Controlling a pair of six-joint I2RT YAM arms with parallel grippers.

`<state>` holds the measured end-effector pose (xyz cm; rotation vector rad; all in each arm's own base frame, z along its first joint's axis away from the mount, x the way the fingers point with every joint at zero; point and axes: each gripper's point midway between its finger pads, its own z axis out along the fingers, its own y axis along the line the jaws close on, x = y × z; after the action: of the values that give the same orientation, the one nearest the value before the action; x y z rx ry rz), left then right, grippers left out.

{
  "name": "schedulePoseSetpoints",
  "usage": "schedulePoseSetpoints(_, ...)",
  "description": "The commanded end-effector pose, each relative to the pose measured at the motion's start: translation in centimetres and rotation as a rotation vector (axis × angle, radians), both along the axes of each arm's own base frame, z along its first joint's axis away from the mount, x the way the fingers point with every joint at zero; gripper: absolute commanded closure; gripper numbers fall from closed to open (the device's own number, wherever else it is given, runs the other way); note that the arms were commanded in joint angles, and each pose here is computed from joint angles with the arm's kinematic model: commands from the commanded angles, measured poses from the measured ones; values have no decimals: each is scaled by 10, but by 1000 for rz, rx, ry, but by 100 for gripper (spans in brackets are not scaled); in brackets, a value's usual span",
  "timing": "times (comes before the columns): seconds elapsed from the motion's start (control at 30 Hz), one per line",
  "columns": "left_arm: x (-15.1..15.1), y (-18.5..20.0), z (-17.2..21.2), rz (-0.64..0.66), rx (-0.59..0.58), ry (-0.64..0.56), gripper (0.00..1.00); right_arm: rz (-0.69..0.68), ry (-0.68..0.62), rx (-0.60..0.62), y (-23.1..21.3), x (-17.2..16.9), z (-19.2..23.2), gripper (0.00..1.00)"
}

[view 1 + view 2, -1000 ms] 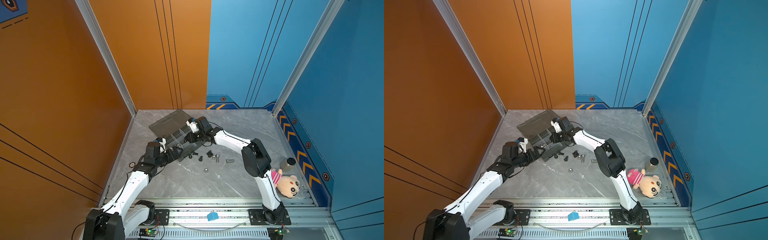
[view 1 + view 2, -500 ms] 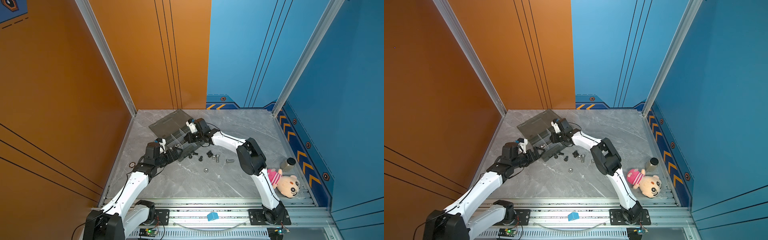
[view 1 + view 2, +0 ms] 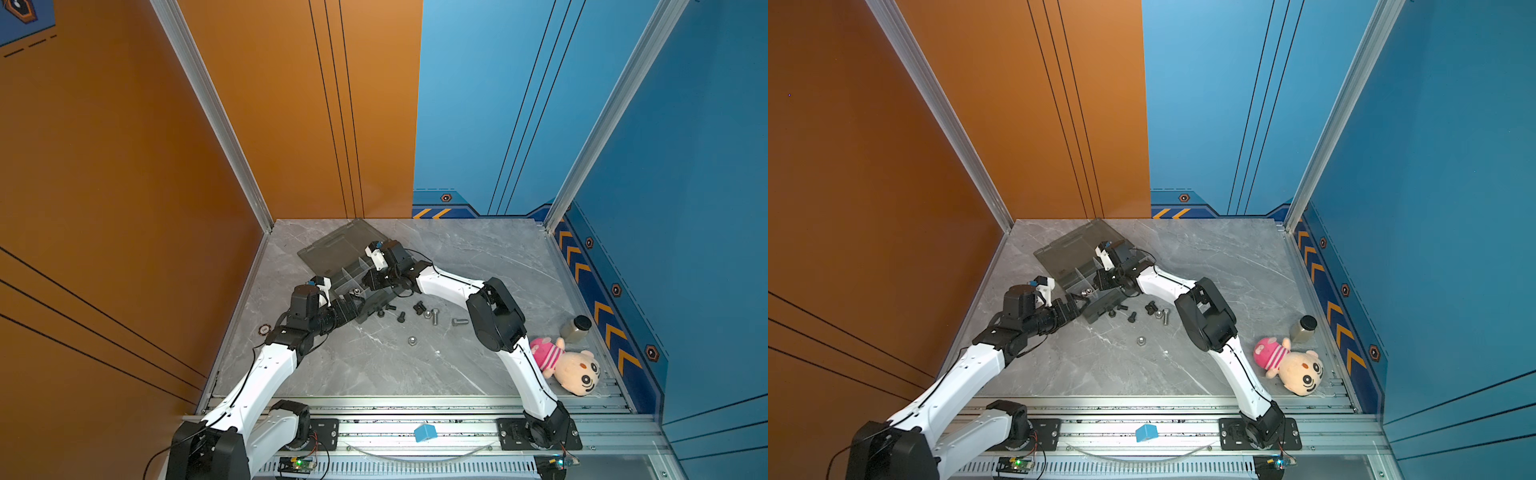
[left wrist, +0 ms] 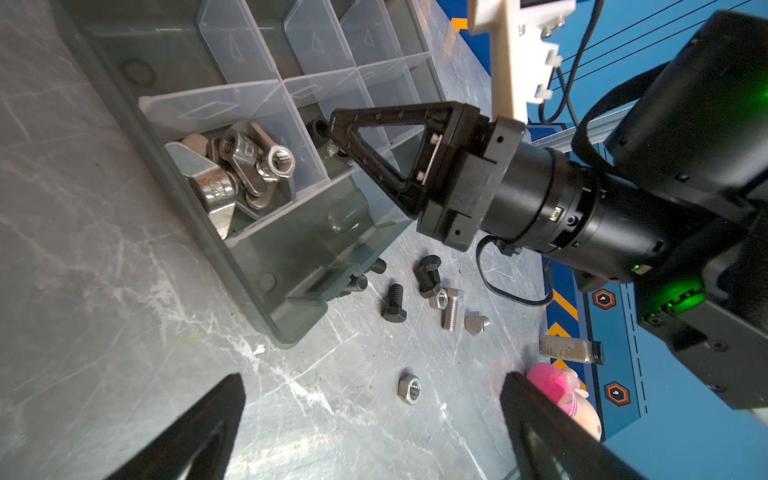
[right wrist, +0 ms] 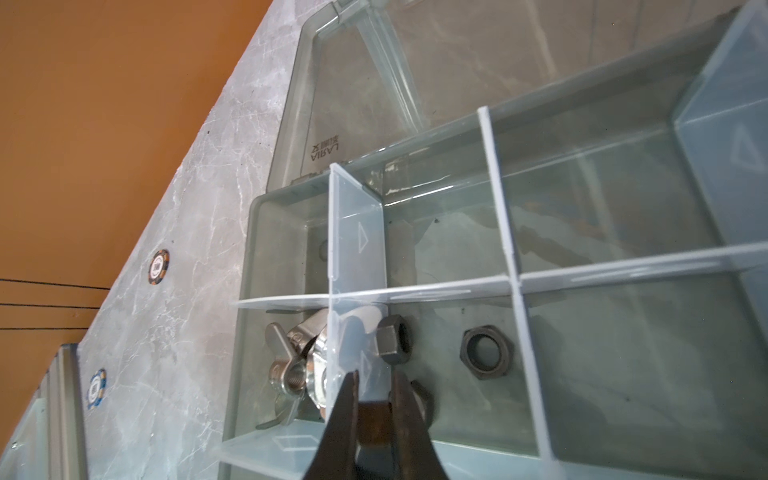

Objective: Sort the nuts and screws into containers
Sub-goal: 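Open the right gripper to drop the nut beside the other nuts, then move the right gripper back over the loose nuts and bolts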

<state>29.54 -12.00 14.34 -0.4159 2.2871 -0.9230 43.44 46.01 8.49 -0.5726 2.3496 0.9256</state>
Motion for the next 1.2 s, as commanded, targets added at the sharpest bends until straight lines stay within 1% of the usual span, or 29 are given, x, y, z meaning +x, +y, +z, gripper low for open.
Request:
schedulePoseSetpoints(0.0,-6,1,-3,-5,-12,19,2,-26,-6,-27,-4,6,1,79)
schedulePoseSetpoints(0.1,-6,1,-2,-3,-12,16,2,-28,-7,-33,-6,5,3,71)
schedulePoseSetpoints(0.2,-7,1,-3,-4,-12,19,2,-31,-9,-37,-8,5,7,66)
schedulePoseSetpoints(0.43,-7,2,-3,-1,-12,18,2,-43,-41,-20,-23,4,36,63)
schedulePoseSetpoints(0.6,-7,1,-2,-2,-11,20,2,-34,-58,-38,-41,-14,55,61)
schedulePoseSetpoints(0.67,-8,2,-2,0,-10,21,2,-62,-56,-63,-65,-10,58,61)
schedulePoseSetpoints(0.73,-8,2,-2,1,-9,21,2,-64,-64,-77,-77,-18,68,60)
schedulePoseSetpoints(0.9,-7,2,-3,4,-5,21,2,-66,-39,-161,-110,-43,61,58)
schedulePoseSetpoints(1.0,-7,2,-3,4,-4,25,2,-71,-4,-229,-130,-61,50,56)
schedulePoseSetpoints(1.07,-7,2,-4,5,-2,27,2,-107,22,-268,-145,-72,40,54)
schedulePoseSetpoints(1.17,-6,2,-6,8,5,30,2,-125,66,-289,-158,-93,24,51)
